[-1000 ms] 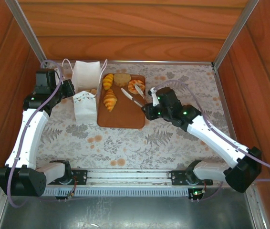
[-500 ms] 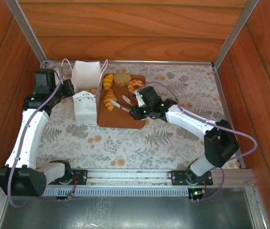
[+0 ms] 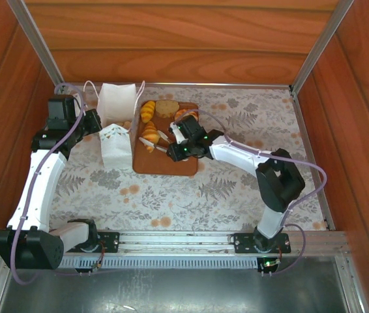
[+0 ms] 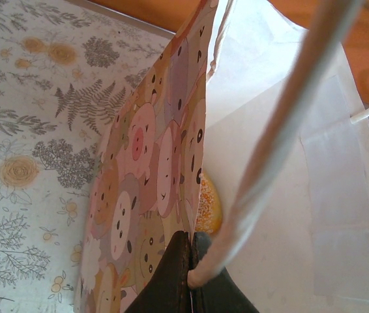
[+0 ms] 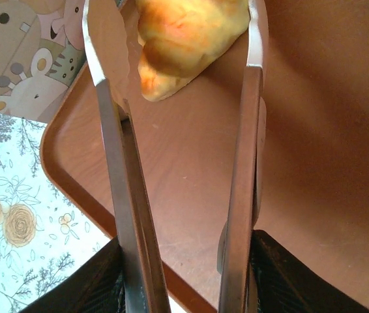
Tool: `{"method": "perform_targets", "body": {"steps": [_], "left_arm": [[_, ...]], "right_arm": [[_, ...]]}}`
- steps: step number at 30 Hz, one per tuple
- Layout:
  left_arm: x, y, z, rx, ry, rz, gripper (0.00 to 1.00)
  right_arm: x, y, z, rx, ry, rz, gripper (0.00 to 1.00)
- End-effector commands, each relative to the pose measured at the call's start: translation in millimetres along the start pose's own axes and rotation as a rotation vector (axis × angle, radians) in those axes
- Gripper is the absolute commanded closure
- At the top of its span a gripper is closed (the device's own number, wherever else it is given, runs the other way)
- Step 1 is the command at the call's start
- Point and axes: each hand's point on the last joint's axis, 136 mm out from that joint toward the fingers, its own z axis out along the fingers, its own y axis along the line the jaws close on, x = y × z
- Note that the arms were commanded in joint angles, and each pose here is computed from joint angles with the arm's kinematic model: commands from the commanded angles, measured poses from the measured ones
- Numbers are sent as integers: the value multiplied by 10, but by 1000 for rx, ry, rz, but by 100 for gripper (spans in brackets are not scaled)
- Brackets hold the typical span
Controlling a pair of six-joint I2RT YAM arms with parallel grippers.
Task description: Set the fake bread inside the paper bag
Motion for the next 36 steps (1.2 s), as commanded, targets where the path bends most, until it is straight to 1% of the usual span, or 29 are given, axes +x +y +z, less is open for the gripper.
{"method": "perform_targets", "body": {"steps": [1, 4, 5, 7, 9, 14, 19, 23, 28, 31, 34, 36], "left_arm": [[-42, -45, -49, 28, -24, 2, 100], [-43, -45, -51, 27, -25, 2, 100], [-44, -38, -48, 26, -24, 1, 100], [-39, -41, -39, 28, -21, 1, 100], [-44, -40, -35, 27, -20, -2, 100], [-44, -44, -30, 29, -20, -4, 100], [-52, -39, -26, 29, -22, -8, 100], [-56, -41, -21, 31, -22, -9, 100], [-54, -41, -1, 31, -19, -12, 100], [-53, -43, 5, 32, -18, -14, 100], [-59, -51, 11, 36, -18, -15, 100], [-67, -62, 4, 41, -20, -16, 100]], "right_arm": [[-118, 86, -33, -7, -22, -44, 53], [-127, 75, -77, 9, -27, -50, 59], [-139, 74, -114, 14, -32, -50, 63], [-169, 78, -215, 22, -48, -52, 69], [-180, 72, -349, 37, -67, -53, 73], [-211, 53, -837, 82, -151, -52, 74], [-296, 62, -1453, 123, -263, -47, 74], [-471, 97, -1989, 155, -382, -54, 74], [-796, 287, -2615, 142, -535, -108, 75], [-983, 461, -2868, 116, -608, -154, 75], [-1131, 670, -2983, 70, -652, -199, 75], [-1214, 824, -2993, 35, -666, -230, 75]]}}
